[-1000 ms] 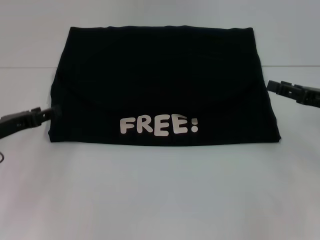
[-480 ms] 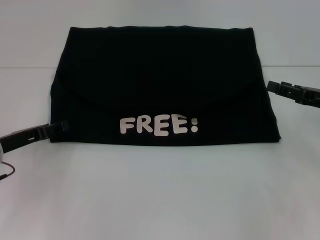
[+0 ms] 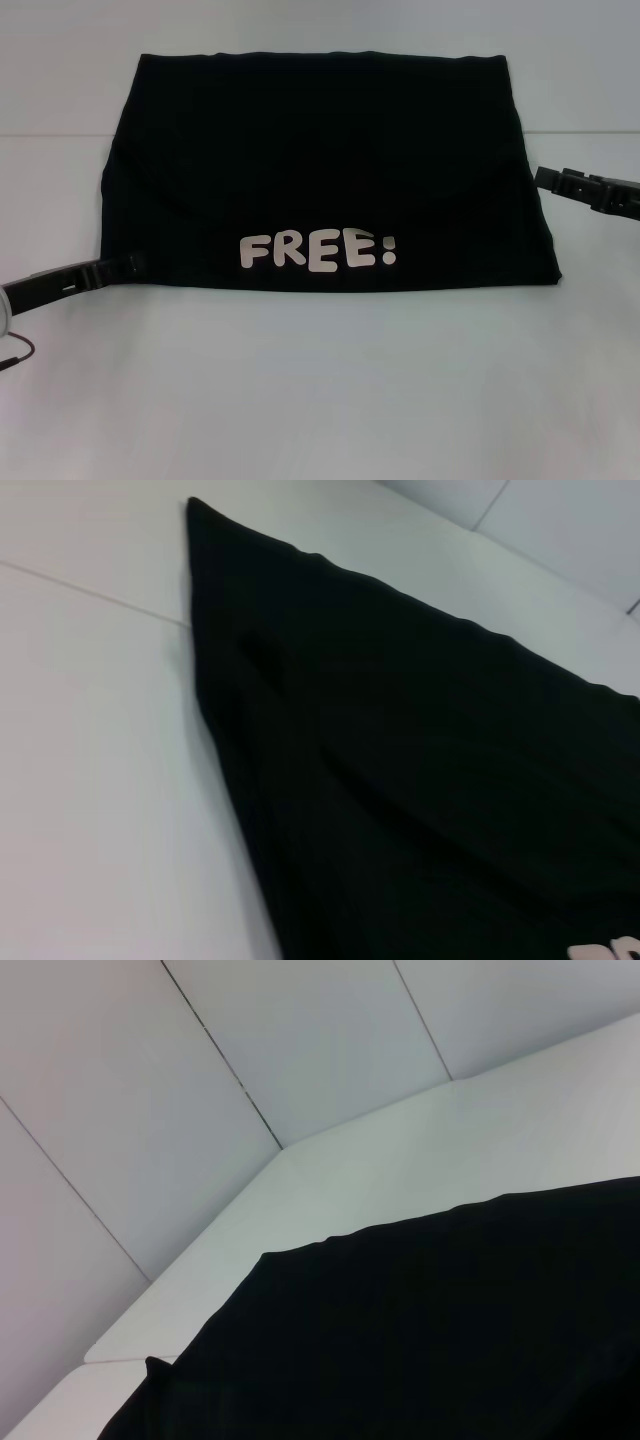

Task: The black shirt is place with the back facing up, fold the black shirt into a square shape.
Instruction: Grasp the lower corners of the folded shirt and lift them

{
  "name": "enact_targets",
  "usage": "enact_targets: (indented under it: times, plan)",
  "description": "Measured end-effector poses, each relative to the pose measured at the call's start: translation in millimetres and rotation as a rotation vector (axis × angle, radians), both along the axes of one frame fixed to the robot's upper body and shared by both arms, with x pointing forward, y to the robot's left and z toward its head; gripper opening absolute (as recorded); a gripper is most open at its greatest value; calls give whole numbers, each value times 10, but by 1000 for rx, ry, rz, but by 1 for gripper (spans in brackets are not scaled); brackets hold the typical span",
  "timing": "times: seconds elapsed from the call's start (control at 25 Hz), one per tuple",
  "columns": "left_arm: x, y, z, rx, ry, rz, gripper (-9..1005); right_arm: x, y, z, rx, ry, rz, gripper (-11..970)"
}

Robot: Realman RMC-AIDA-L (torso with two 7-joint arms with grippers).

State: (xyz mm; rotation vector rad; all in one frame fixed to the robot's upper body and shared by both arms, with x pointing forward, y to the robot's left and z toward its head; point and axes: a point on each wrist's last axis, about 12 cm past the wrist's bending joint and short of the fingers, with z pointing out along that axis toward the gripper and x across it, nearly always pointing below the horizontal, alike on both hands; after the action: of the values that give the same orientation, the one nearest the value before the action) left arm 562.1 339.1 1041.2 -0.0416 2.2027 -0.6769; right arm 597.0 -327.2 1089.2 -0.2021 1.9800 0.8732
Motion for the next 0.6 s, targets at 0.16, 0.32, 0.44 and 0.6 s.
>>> enact_targets:
  times: [0.16, 0.32, 0.44, 0.6]
  plan:
    - [-10, -10, 15, -13, 0, -17, 587, -6, -9, -7, -1, 2, -4, 598]
    - [-22, 0, -7, 17, 16, -30, 574, -6, -12, -9, -3, 2, -6, 595]
    - [-15, 18, -29, 52, 32, -29, 564, -4, -14, -7, -4, 2, -7, 592]
    - [-4, 31, -32, 69, 33, -23, 478, -4, -15, -7, -4, 2, -7, 588]
